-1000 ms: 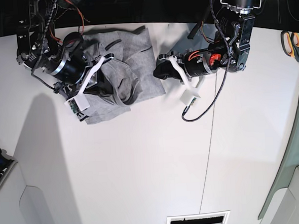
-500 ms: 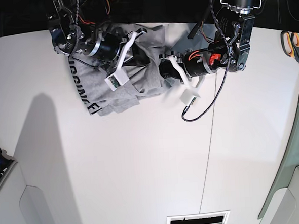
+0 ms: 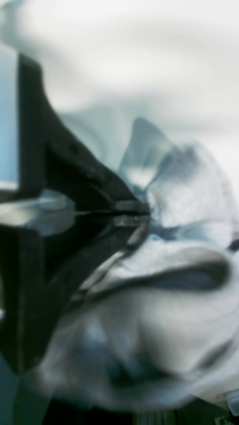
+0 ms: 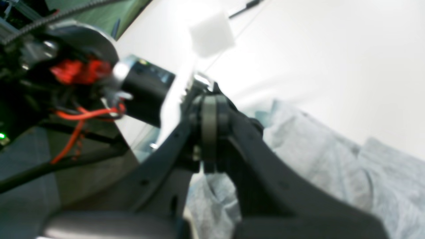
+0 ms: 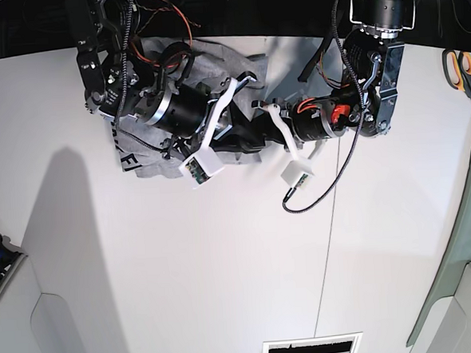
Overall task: Layout the t-shirt on the table in an organized manner, then fold the t-shirt properly
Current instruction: 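Press and tuck the folded shirt edges with both grippers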
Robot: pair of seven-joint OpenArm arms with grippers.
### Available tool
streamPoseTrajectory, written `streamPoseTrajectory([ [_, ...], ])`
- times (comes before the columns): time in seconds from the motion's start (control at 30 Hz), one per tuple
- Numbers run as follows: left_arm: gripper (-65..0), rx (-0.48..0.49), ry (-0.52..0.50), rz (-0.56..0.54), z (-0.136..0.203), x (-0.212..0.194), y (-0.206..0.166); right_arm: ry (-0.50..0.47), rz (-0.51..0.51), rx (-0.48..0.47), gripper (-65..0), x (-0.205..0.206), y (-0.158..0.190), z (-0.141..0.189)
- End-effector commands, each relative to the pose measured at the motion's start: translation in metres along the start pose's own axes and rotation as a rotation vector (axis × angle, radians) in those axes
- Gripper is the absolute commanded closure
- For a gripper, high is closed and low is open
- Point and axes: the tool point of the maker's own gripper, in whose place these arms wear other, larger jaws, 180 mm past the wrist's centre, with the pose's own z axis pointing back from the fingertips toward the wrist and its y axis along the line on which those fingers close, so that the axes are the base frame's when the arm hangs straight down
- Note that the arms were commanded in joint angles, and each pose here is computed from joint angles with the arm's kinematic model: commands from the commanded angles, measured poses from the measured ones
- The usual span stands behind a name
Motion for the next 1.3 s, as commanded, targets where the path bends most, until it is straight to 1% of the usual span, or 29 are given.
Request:
streamPoseTrajectory([
  [0.0,0.0,-0.013,-0.057,-0.043,0.006,0.026,-0.004,-0.058,0.010,-0.005,0.0,0.019,-0.004,0.003],
  [0.17,0.0,0.035,-0.099,-0.151,0.032,0.055,0.001,-0.121,-0.006,-0.123,0.0,0.041,-0.049,0.022],
  [0.23,0.0,0.051,-0.108,-0.185,0.045,0.061,0.005,-0.133,-0.001,-0.190,0.0,0.047,-0.073,0.032],
  [0.27,0.0,0.043,-0.112,-0.191,0.051,0.064,0.004,-0.134,0.006,-0.224,0.0,0.049,-0.084,0.038],
  [0.33,0.0,-0.012,-0.132,-0.200,0.063,0.071,-0.007,-0.131,0.014,-0.291,0.0,0.050,-0.109,0.048],
  [0.37,0.0,-0.056,-0.138,-0.237,0.067,0.073,-0.017,-0.125,0.010,-0.314,0.0,0.049,-0.122,0.052],
  [0.43,0.0,-0.123,-0.135,-0.236,0.070,0.072,-0.034,-0.110,-0.003,-0.346,0.0,0.046,-0.145,0.054],
  [0.5,0.0,-0.209,-0.111,-0.202,0.068,0.058,-0.052,-0.089,-0.022,-0.361,0.0,0.039,-0.164,0.052],
  [0.6,0.0,-0.319,-0.038,-0.172,0.059,0.019,-0.086,-0.043,-0.075,-0.363,0.0,0.026,-0.184,0.043],
  [0.73,0.0,-0.405,0.088,-0.191,0.044,-0.034,-0.126,-0.006,-0.128,-0.334,0.0,0.020,-0.194,0.025],
  [0.8,0.0,-0.406,0.120,-0.218,0.035,-0.054,-0.136,0.017,-0.139,-0.312,0.0,0.016,-0.193,0.015],
  [0.87,0.0,-0.380,0.128,-0.257,0.026,-0.067,-0.139,0.047,-0.138,-0.291,0.0,0.009,-0.188,0.007],
  [0.93,0.0,-0.351,0.139,-0.281,0.018,-0.077,-0.135,0.083,-0.133,-0.273,0.0,-0.001,-0.182,0.001],
  [1.03,0.0,-0.312,0.162,-0.270,0.010,-0.083,-0.118,0.118,-0.124,-0.249,0.0,-0.011,-0.174,-0.007],
  [1.27,0.0,-0.254,0.208,-0.230,-0.013,-0.074,-0.083,0.127,-0.120,-0.246,0.0,-0.013,-0.173,-0.007],
])
